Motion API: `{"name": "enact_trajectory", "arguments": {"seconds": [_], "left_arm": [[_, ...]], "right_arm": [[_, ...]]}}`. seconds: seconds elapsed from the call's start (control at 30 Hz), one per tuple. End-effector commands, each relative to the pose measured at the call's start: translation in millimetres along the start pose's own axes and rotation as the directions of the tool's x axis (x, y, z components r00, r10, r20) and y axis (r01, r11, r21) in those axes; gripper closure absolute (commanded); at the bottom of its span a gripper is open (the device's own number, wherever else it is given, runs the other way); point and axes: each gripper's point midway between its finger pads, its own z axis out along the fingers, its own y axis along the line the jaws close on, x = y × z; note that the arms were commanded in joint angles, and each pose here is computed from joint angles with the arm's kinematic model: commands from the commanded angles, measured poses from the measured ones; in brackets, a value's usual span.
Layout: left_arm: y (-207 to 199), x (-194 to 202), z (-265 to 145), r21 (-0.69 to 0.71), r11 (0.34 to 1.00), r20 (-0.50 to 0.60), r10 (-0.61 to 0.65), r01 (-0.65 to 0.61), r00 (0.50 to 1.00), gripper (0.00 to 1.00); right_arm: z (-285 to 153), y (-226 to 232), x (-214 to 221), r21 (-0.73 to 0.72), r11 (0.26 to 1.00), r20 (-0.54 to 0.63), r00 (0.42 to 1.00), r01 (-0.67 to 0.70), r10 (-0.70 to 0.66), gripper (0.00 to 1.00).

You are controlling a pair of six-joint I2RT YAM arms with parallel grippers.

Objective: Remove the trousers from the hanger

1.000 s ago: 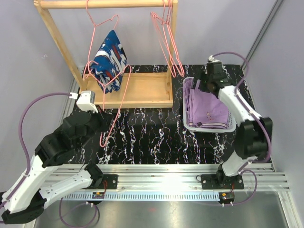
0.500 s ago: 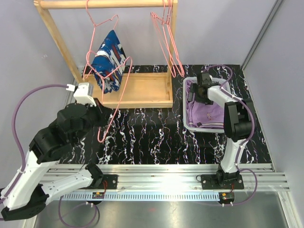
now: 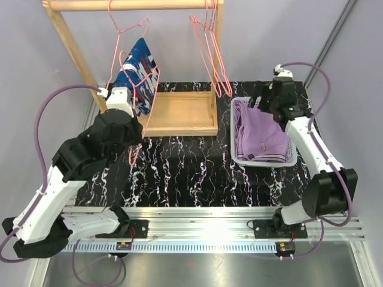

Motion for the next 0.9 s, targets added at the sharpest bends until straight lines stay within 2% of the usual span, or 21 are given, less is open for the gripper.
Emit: {"name": "enact_trajectory", "arguments": {"seconds": [0.0,0.03,0.1,0.17,0.23,0.37,0.6,0.67,0.73,0.83,0.87], "left_arm": [[2,-22,-9,0.006,1.000,0.073,-0.025,0.025,0.997,1.00],[1,-22,-10,0.010,1.000,0.073,-0.026,0.025,0.997,1.00],[0,-24,-12,0.021,0.999,0.076,-0.026,0.024,0.997,1.00],[2,-26,-14,0.021,1.000,0.082,-0.024,0.022,0.996,1.00],[4,-26,-16,0.021,1.000,0.089,-0.022,0.020,0.996,1.00],[7,-27,-16,0.006,1.000,0.097,-0.009,0.009,0.995,1.00],[2,-50,-20,0.004,1.000,0.130,0.000,-0.001,0.991,1.00],[5,-54,-19,-0.030,1.000,0.133,0.014,-0.011,0.991,1.00],[6,-63,-23,-0.034,0.999,0.152,0.012,-0.007,0.988,1.00],[3,-75,-22,-0.048,0.999,0.167,0.029,-0.021,0.985,1.00],[2,-79,-20,-0.055,0.998,0.172,0.043,-0.034,0.984,1.00]], "right_arm": [[18,5,0,-0.078,0.996,0.006,1.000,-0.029,0.030,0.09],[27,10,-6,-0.102,0.994,0.031,0.999,-0.031,0.034,0.13],[48,27,10,-0.194,0.981,-0.031,0.999,-0.027,0.022,0.24],[62,33,10,-0.219,0.975,-0.038,0.999,-0.034,0.026,0.26],[80,34,28,-0.231,0.972,-0.077,0.997,-0.045,0.028,0.31],[101,13,66,-0.126,0.988,-0.148,0.987,-0.085,0.066,0.32],[141,-18,135,0.023,0.998,-0.325,0.944,-0.056,0.061,0.33],[145,-25,139,0.071,0.996,-0.354,0.933,-0.045,0.068,0.36],[142,-24,132,0.089,0.995,-0.334,0.940,-0.036,0.064,0.35],[121,-13,94,0.053,0.997,-0.261,0.963,-0.052,0.064,0.29],[103,-5,68,0.024,0.998,-0.206,0.977,-0.057,0.060,0.24]]}}
